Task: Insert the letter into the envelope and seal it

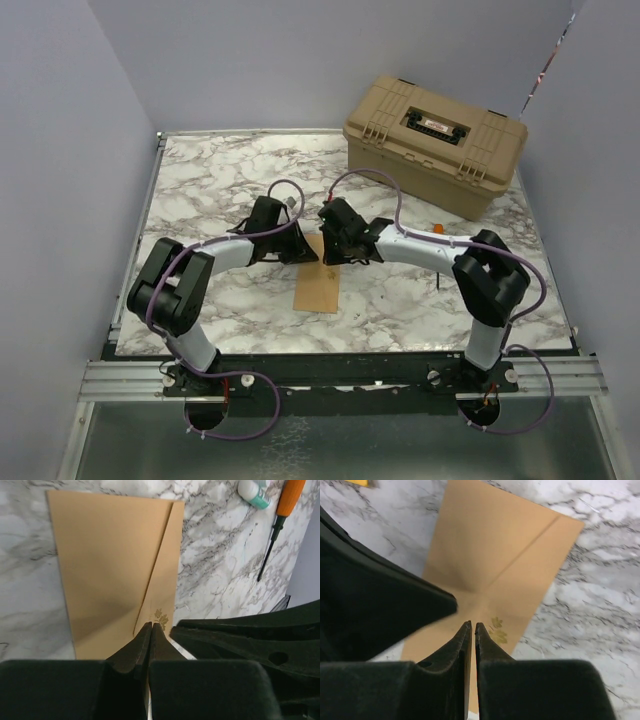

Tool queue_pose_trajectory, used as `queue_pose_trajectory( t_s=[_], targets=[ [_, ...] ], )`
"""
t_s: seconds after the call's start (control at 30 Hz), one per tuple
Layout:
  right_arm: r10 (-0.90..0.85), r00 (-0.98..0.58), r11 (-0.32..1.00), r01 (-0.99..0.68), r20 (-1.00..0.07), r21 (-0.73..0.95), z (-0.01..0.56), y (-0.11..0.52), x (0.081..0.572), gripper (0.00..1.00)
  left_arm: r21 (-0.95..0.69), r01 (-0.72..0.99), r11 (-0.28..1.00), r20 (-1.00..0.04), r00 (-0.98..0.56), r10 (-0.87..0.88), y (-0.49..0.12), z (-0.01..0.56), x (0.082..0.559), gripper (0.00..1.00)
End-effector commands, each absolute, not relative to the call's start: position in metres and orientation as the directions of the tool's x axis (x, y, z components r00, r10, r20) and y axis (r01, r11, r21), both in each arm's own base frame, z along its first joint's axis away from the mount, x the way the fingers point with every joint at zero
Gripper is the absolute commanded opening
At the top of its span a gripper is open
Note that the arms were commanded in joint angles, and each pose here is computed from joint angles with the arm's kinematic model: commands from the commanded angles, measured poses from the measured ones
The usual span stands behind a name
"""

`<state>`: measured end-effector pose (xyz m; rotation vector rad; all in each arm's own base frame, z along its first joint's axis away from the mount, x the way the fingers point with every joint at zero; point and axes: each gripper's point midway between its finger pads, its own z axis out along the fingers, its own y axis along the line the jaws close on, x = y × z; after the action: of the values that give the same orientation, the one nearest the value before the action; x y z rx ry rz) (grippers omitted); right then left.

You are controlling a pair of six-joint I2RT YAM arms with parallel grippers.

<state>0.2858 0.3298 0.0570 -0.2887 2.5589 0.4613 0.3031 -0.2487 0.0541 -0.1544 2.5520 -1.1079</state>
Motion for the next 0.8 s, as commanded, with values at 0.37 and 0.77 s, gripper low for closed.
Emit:
queue_pose_trajectory(
  t_s=[0.37, 0.77],
  targets=[
    [-0.092, -0.863, 0.944, -0.234, -0.497, 0.232, 0.027, 0.335, 0.306, 0.07, -0.656, 0.069, 0.751, -0.211, -0.973, -0.094, -0.261, 0.021, 0.277, 0.00],
    [-0.099, -0.872, 0.939, -0.241, -0.479, 0.245, 0.005, 0.332, 0.307, 0.07, -0.511, -0.011, 0.860, -0.113, -0.990, -0.079, -0.227, -0.021, 0.254, 0.00]
  ],
)
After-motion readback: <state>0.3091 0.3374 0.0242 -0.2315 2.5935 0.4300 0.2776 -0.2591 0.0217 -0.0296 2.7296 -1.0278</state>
